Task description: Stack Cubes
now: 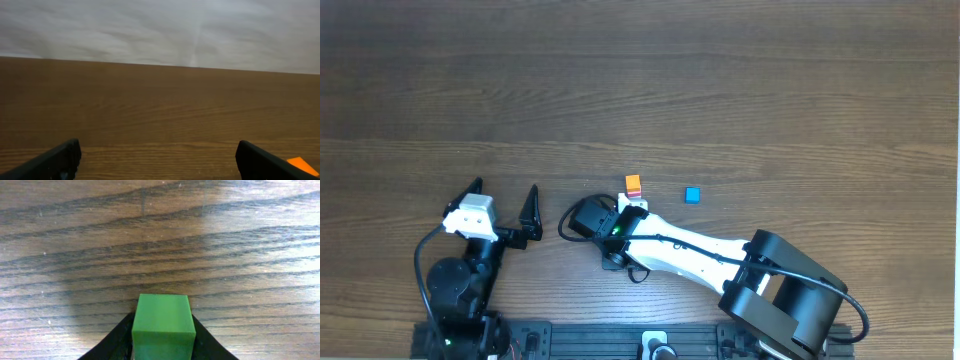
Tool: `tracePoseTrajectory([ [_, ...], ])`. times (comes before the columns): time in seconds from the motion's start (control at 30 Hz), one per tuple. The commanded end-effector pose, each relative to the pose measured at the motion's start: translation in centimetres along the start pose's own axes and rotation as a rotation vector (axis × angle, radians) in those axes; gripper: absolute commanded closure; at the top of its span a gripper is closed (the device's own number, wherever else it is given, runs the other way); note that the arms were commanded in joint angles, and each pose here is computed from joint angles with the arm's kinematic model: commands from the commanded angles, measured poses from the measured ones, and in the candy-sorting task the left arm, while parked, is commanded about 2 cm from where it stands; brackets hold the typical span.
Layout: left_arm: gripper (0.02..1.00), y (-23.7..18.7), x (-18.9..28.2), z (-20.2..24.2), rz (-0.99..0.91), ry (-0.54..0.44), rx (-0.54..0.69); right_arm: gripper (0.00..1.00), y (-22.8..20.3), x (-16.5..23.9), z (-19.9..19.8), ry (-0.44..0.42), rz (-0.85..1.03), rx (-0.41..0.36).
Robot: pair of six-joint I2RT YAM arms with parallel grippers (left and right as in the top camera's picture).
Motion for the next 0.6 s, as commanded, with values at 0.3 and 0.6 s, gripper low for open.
tracePoseTrajectory([
  [0.3, 0.018, -0.3, -0.1, 0.1, 0.014, -0.004, -0.006, 0.744, 0.1, -0.1, 0.5, 0.006, -0.003, 0.001],
  [0.6, 0.018, -0.3, -0.1, 0.1, 0.014, -0.004, -0.006, 0.796, 0.2, 0.8, 0.6, 0.028, -0.024, 0.000],
])
Point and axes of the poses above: each gripper's point midway between its finger pads, its own x axis back along the fingers, its own z axis along the line the jaws close on, y = z × x, the point moved 6 cm from there along x, back along the fingers, and after that the axes turned 13 degrees about x, right-handed, at the moved point
